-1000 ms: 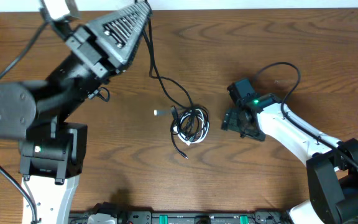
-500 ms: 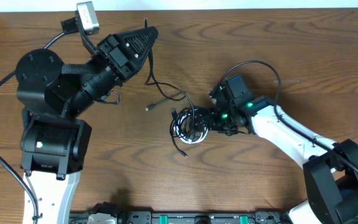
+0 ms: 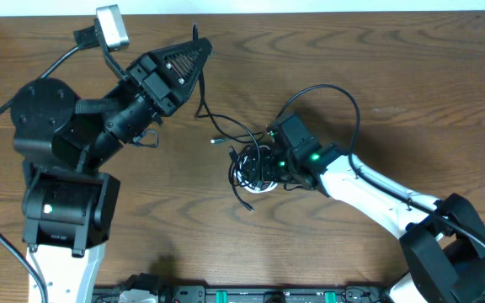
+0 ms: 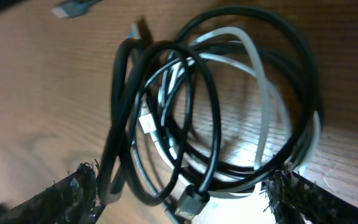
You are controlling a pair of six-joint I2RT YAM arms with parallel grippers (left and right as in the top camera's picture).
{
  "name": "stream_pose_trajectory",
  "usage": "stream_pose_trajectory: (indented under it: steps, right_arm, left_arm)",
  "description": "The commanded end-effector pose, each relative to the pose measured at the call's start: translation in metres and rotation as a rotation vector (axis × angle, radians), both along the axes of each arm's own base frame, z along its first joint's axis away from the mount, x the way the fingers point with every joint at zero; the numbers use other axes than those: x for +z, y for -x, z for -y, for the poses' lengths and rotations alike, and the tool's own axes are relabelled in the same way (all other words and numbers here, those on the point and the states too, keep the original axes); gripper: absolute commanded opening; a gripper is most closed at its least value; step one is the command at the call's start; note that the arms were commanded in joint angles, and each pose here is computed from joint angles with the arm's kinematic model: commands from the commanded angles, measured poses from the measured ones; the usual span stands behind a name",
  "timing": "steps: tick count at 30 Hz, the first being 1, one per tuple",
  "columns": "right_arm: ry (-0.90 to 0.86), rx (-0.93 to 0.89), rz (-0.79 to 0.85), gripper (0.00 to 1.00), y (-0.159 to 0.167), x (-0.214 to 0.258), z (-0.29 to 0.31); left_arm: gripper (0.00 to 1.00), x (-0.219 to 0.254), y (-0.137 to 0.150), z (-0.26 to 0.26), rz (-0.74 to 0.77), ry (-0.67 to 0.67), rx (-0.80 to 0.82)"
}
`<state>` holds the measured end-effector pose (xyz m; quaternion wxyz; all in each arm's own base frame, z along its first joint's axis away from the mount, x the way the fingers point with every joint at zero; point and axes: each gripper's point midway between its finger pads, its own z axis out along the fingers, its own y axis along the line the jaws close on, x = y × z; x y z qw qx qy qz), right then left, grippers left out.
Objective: Untangle cables
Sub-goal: 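Lift the black cable with the left gripper up and leftward, then pull the black cable left, stretching it away from the right-held coil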
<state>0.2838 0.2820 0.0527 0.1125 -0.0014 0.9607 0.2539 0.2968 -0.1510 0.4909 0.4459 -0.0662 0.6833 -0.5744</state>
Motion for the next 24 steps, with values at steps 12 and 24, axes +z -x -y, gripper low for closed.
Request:
stream_pose_trajectory:
  steps: [12,24]
  right_arm:
    - [0.380,-0.205,-0.021,0.02,-0.005,-0.031,0.089]
    - [0.605,-0.412,0.081,0.02,-0.019,0.037,0.190]
  left_arm:
    - [0.07,-0.007,-0.002,-0.020,0.032,-0.104,0.087]
    - [0.08,-0.081,-0.010,-0.144,-0.341,-0.136,0.577]
